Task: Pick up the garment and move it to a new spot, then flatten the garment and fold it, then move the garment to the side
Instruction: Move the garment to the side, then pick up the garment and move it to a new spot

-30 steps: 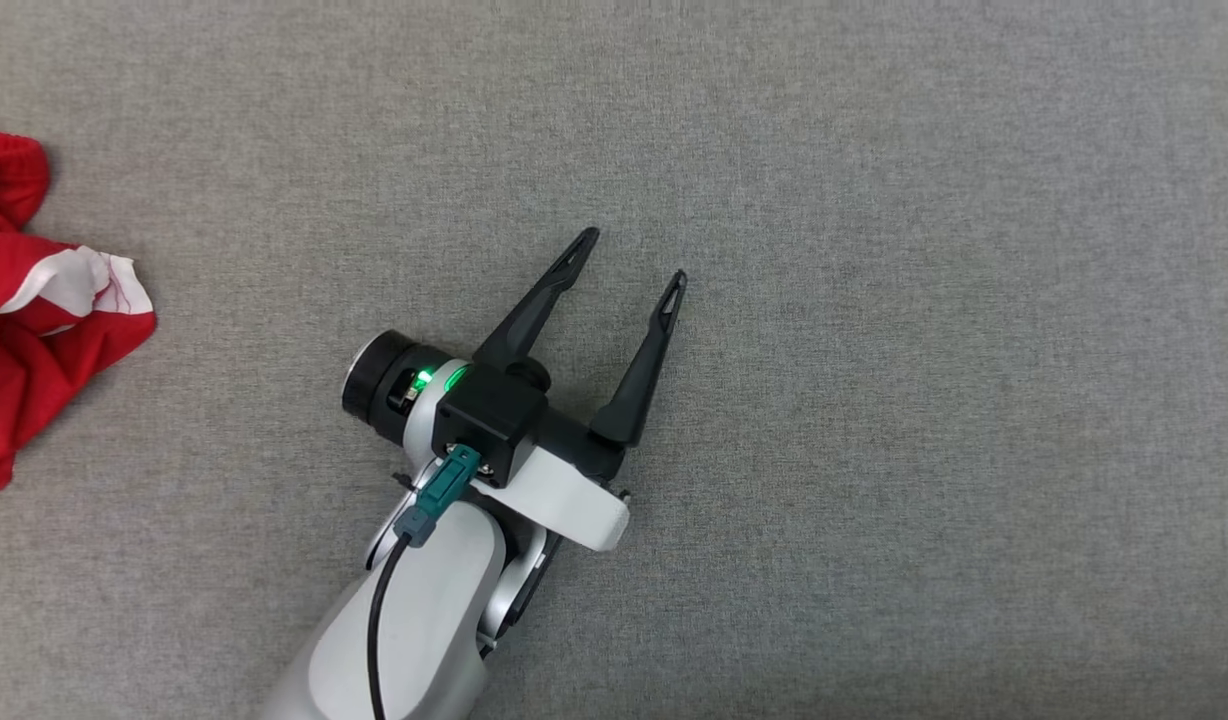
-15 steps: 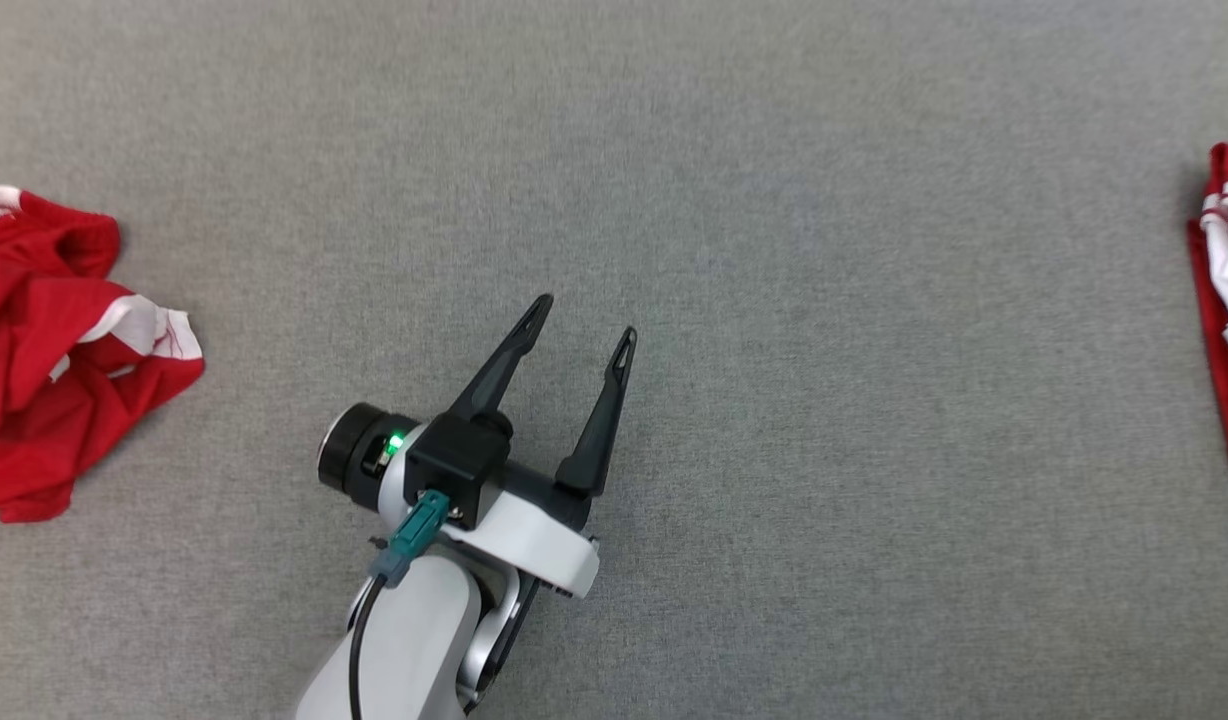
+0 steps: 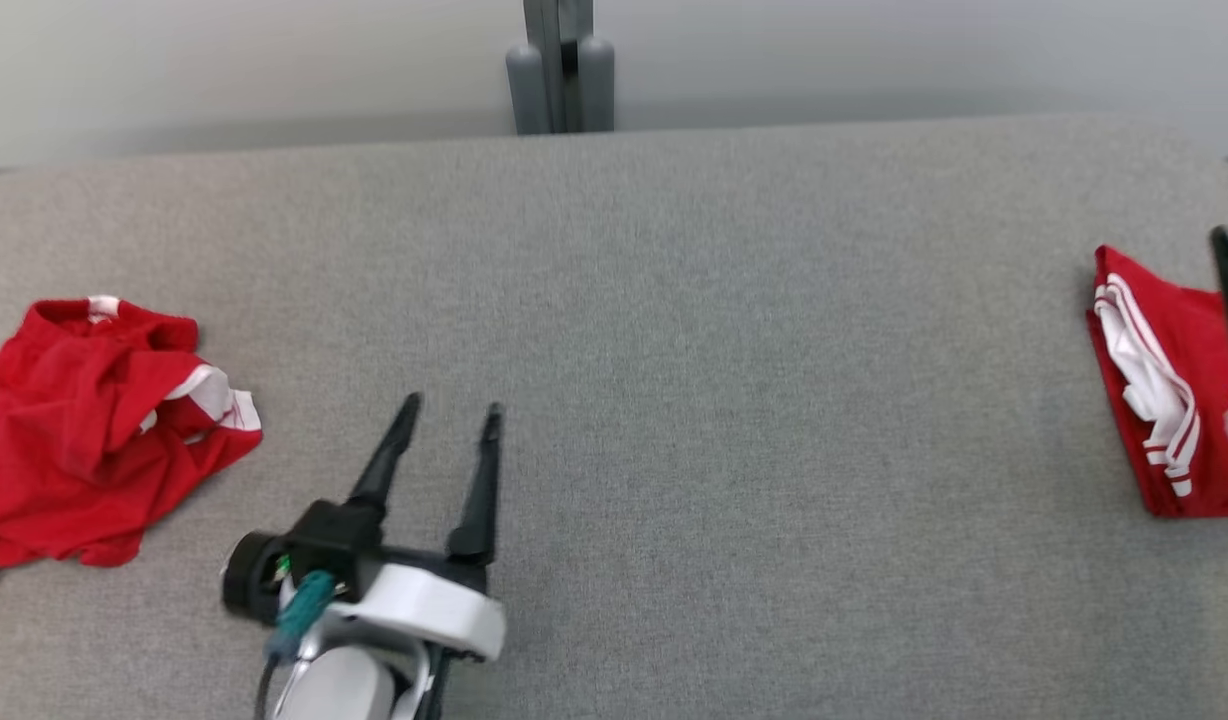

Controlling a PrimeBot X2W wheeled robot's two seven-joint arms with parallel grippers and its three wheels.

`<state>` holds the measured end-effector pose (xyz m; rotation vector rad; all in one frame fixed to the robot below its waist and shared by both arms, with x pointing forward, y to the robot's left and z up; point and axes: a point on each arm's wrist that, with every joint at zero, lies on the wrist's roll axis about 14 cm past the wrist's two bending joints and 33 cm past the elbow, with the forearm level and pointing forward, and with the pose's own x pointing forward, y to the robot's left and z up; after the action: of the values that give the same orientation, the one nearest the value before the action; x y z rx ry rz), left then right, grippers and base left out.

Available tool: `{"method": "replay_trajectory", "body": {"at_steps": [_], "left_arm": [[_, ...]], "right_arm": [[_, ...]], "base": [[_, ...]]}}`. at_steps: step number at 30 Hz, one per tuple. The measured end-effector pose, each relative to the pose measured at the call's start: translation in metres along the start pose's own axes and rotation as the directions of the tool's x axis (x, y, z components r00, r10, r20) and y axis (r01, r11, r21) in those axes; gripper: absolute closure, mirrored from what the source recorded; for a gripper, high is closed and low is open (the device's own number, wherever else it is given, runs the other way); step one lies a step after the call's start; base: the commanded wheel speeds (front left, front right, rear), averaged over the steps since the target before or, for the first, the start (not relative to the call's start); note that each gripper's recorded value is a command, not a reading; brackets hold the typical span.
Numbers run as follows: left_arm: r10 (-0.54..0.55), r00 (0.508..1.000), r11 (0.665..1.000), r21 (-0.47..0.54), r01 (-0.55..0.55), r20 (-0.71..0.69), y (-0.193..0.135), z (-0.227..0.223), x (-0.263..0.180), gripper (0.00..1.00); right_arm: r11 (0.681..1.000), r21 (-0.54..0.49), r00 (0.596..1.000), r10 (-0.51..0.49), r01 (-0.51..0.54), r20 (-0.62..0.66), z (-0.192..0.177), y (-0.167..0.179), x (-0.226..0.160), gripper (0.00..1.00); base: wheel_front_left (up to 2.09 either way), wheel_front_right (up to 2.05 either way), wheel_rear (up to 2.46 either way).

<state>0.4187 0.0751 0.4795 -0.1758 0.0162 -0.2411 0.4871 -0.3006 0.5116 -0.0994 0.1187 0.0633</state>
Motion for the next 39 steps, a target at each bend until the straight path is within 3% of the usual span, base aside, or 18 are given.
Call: {"method": "replay_trajectory", "body": {"at_steps": [4, 7, 14, 25, 39], "left_arm": [[0.056, 0.998, 0.998, -0.003, -0.056, 0.011, 0.016, 0.005, -0.013, 0.0], [0.119, 0.993, 0.993, -0.003, -0.119, 0.022, 0.034, 0.011, -0.032, 0.0], [0.165, 0.986, 0.986, 0.004, -0.165, 0.032, 0.047, 0.015, -0.049, 0.0], [0.205, 0.978, 0.978, -0.018, -0.206, -0.02, 0.057, -0.002, -0.067, 0.0], [0.206, 0.978, 0.978, -0.026, -0.207, -0.029, 0.056, -0.005, -0.069, 0.0]], "right_arm": [[0.998, 0.054, 0.998, 0.035, -0.038, 0.054, 0.004, 0.028, -0.012, 0.0], [0.987, 0.107, 0.985, 0.107, -0.122, 0.133, 0.009, 0.08, -0.037, 0.0], [0.979, 0.118, 0.968, 0.142, -0.169, 0.209, 0.016, 0.122, -0.067, 0.0], [0.969, 0.209, 0.98, 0.097, -0.134, 0.176, -0.011, 0.149, -0.095, 0.0], [0.971, 0.209, 0.984, 0.081, -0.113, 0.158, -0.017, 0.15, -0.095, 0.0]], "base": [[0.0, 0.0, 0.0], [0.0, 0.0, 0.0], [0.0, 0.0, 0.0], [0.0, 0.0, 0.0], [0.0, 0.0, 0.0]]}}
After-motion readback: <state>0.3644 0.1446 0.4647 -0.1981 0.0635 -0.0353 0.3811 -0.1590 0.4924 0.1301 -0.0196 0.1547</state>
